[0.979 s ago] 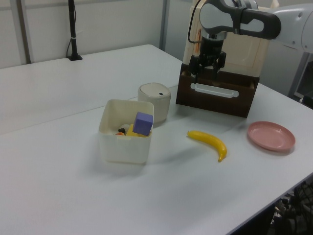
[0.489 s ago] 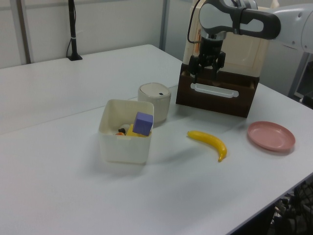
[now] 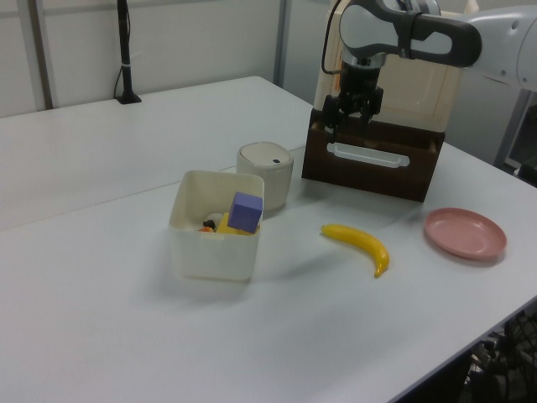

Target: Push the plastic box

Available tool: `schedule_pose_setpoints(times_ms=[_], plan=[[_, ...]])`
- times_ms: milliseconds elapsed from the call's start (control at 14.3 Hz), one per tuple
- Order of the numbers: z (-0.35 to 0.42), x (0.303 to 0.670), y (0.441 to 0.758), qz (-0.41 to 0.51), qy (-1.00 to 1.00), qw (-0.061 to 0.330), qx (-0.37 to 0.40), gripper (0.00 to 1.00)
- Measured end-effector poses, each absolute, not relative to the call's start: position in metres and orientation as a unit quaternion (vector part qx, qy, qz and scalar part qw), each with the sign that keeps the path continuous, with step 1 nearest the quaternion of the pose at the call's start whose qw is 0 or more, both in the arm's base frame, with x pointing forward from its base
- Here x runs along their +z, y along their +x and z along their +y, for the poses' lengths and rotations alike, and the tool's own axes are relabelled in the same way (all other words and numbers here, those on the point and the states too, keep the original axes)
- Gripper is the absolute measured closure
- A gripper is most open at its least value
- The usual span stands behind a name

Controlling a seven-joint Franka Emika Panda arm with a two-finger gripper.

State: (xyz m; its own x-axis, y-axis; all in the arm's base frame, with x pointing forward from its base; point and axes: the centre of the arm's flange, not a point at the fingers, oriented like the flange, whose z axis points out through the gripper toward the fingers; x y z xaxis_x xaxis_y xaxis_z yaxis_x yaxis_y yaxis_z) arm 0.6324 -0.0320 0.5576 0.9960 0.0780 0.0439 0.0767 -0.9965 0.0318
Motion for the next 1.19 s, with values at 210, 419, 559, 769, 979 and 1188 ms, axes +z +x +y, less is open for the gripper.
schedule_pose_setpoints(times_ms=[210,419,559,769,979,1188], plan=[[-0.031,0.555,0.633,0.119,0.993,0.016,0.019,0.00],[-0.031,0.547,0.633,0.235,0.972,0.016,0.009,0.00],[-0.030,0.543,0.633,0.299,0.954,0.015,0.005,0.00],[-0.017,0.533,0.633,0.370,0.929,0.010,-0.004,0.00],[0.028,0.500,0.640,0.424,0.905,-0.002,-0.028,0.00],[0.058,0.469,0.649,0.446,0.894,-0.007,-0.038,0.00]])
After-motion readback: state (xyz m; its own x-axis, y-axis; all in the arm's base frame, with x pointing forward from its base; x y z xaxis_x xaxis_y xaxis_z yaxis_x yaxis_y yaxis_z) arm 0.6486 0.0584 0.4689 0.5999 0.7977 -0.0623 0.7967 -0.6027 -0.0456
